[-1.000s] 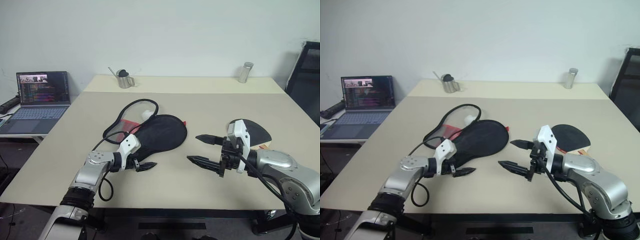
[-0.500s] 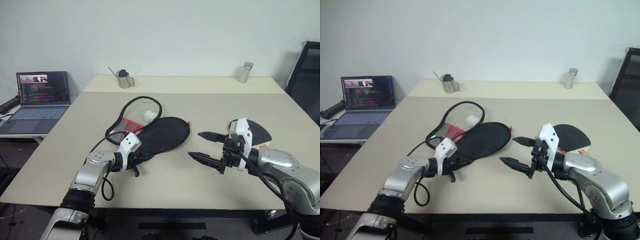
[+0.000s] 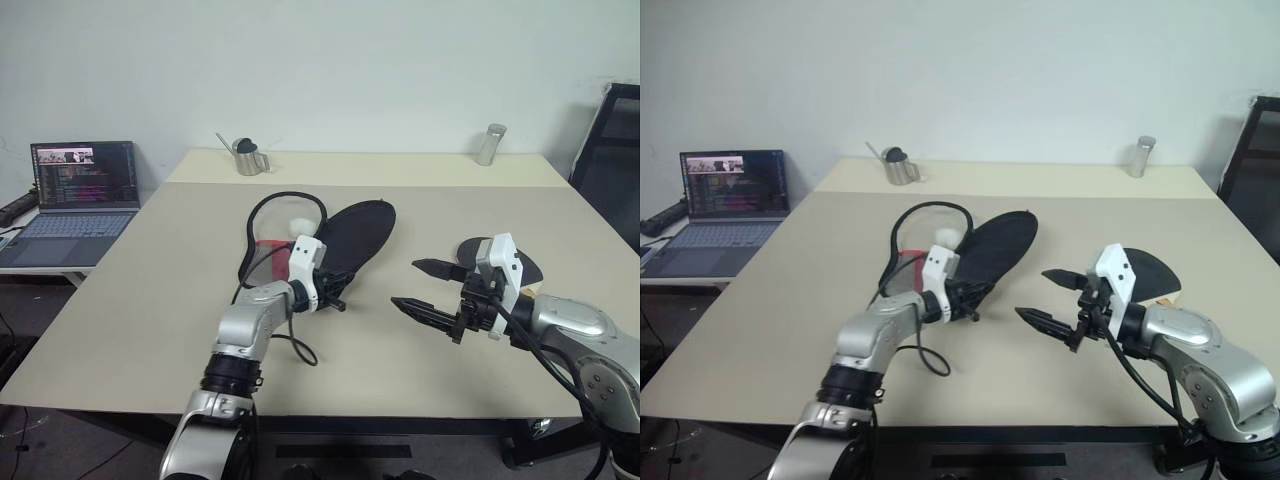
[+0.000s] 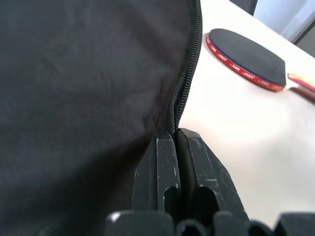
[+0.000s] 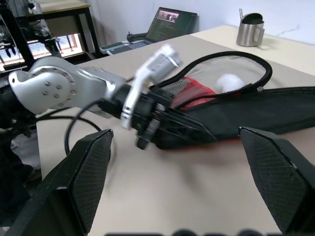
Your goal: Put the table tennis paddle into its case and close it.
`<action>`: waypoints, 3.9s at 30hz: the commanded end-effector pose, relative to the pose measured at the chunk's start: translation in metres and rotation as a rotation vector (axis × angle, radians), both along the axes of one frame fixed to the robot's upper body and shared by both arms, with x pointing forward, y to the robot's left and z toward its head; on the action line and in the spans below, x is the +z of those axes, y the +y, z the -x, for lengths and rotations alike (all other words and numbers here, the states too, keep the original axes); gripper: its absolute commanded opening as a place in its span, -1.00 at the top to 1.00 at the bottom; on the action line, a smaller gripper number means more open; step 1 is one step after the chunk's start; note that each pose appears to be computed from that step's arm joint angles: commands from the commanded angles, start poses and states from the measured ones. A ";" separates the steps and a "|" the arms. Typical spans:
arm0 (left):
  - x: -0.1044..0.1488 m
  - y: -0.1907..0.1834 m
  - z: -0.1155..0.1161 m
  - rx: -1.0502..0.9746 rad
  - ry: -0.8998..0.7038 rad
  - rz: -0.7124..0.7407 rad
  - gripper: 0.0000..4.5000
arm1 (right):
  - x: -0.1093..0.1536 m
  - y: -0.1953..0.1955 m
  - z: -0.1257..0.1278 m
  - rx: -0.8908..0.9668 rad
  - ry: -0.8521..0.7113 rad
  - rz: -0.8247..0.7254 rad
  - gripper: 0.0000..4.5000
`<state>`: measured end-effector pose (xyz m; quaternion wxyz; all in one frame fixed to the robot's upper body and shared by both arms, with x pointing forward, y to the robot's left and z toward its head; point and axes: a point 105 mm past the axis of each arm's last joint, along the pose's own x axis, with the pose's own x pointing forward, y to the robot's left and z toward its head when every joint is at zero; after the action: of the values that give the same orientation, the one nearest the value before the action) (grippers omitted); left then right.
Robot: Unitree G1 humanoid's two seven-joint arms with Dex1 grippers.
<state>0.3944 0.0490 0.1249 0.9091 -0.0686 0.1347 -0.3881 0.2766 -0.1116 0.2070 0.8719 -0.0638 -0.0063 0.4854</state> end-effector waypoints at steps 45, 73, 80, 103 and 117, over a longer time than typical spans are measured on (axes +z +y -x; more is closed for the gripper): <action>0.084 0.147 0.036 -0.060 -0.447 -0.083 -0.99 | -0.079 0.019 -0.107 -0.537 0.305 -0.030 -1.00; 0.077 0.142 0.036 -0.044 -0.462 -0.106 -1.00 | -0.083 0.084 -0.108 -0.403 0.337 -0.041 -0.46; 0.067 0.123 0.046 -0.109 -0.445 -0.091 -1.00 | -0.079 0.084 -0.106 -0.407 0.344 -0.062 0.57; 0.055 0.074 0.078 -0.323 -0.396 -0.056 -1.00 | -0.082 -0.028 -0.083 -0.437 0.405 0.131 0.99; 0.043 0.077 0.074 -0.331 -0.392 -0.054 -1.00 | -0.075 -0.067 -0.084 -0.481 0.418 0.177 0.99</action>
<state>0.3208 0.1292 0.1616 0.8487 0.0464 -0.0047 -0.5268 0.3578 -0.1750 0.1177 0.9296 -0.0377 0.2498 0.2682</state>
